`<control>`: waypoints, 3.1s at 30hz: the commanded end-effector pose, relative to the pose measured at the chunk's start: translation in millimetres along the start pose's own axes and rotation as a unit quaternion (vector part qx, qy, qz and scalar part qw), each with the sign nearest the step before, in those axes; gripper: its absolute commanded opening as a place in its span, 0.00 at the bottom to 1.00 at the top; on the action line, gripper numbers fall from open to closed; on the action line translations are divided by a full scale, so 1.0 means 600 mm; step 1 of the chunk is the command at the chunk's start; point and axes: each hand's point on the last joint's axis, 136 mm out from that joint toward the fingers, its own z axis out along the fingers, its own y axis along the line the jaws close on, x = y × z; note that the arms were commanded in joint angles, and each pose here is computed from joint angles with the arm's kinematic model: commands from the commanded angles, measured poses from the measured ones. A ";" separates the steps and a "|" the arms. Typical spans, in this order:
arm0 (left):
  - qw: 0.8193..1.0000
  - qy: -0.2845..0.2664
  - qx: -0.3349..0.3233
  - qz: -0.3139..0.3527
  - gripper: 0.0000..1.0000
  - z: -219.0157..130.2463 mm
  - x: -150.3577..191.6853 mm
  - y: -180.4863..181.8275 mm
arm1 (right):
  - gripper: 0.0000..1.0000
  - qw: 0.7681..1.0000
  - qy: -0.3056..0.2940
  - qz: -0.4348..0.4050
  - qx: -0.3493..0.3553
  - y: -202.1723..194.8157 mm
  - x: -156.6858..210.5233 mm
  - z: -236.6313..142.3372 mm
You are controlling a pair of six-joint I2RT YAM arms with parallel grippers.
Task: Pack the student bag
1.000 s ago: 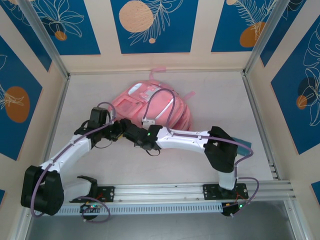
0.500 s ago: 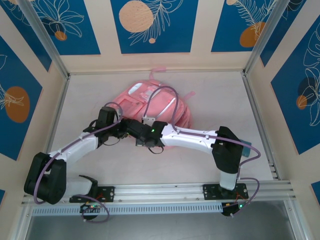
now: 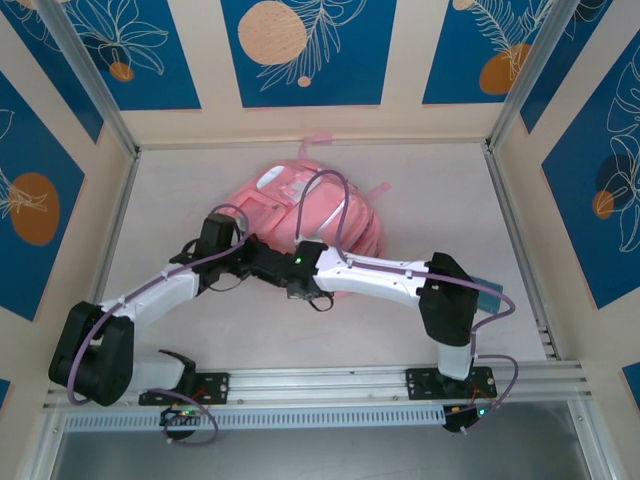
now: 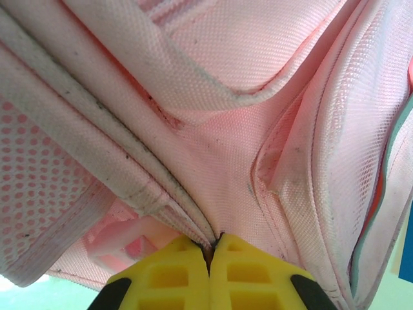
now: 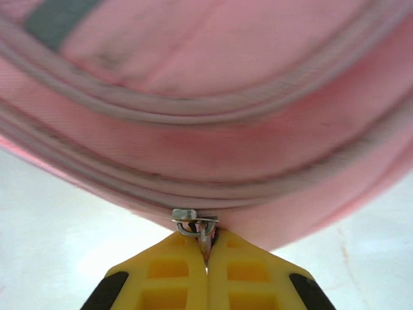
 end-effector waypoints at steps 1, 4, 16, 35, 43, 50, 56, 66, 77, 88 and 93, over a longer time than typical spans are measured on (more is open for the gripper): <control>0.998 -0.035 -0.047 0.028 0.00 -0.004 -0.026 0.021 | 0.00 0.995 -0.018 -0.005 0.098 -0.117 -0.003 -0.032; 0.997 -0.038 -0.053 0.036 0.00 -0.009 -0.029 0.020 | 0.00 0.990 -0.028 0.002 0.138 -0.165 -0.013 -0.033; 0.992 -0.053 -0.103 0.054 0.04 -0.043 -0.052 0.038 | 0.00 0.980 -0.049 -0.127 -0.145 -0.017 -0.087 0.012; 0.991 -0.096 -0.092 -0.018 0.54 -0.151 -0.042 0.059 | 0.00 0.906 -0.041 -0.189 -0.377 0.263 -0.109 -0.020; 0.990 -0.107 -0.007 -0.090 0.46 -0.115 -0.063 0.027 | 0.00 0.900 -0.031 -0.186 -0.392 0.262 -0.091 -0.030; 0.988 -0.106 -0.020 -0.115 0.49 -0.088 -0.071 0.047 | 0.00 0.907 -0.037 -0.186 -0.376 0.245 -0.087 -0.034; 0.986 -0.098 -0.030 -0.135 0.41 -0.063 -0.071 0.067 | 0.00 0.918 -0.034 -0.189 -0.346 0.230 -0.078 -0.024; 0.985 -0.118 -0.078 -0.102 0.00 -0.081 -0.072 0.091 | 0.00 0.967 -0.073 -0.156 -0.185 0.121 -0.113 0.023; 0.987 -0.101 -0.119 -0.049 0.00 -0.099 -0.054 0.109 | 0.00 0.986 -0.075 -0.113 -0.100 -0.038 -0.177 0.083; 0.961 -0.103 -0.254 0.032 0.00 -0.193 -0.052 0.155 | 0.00 0.909 -0.062 -0.260 -0.319 0.098 -0.089 0.001; 0.957 -0.116 -0.265 0.026 0.08 -0.229 -0.062 0.159 | 0.00 0.878 -0.048 -0.284 -0.383 0.164 -0.042 -0.036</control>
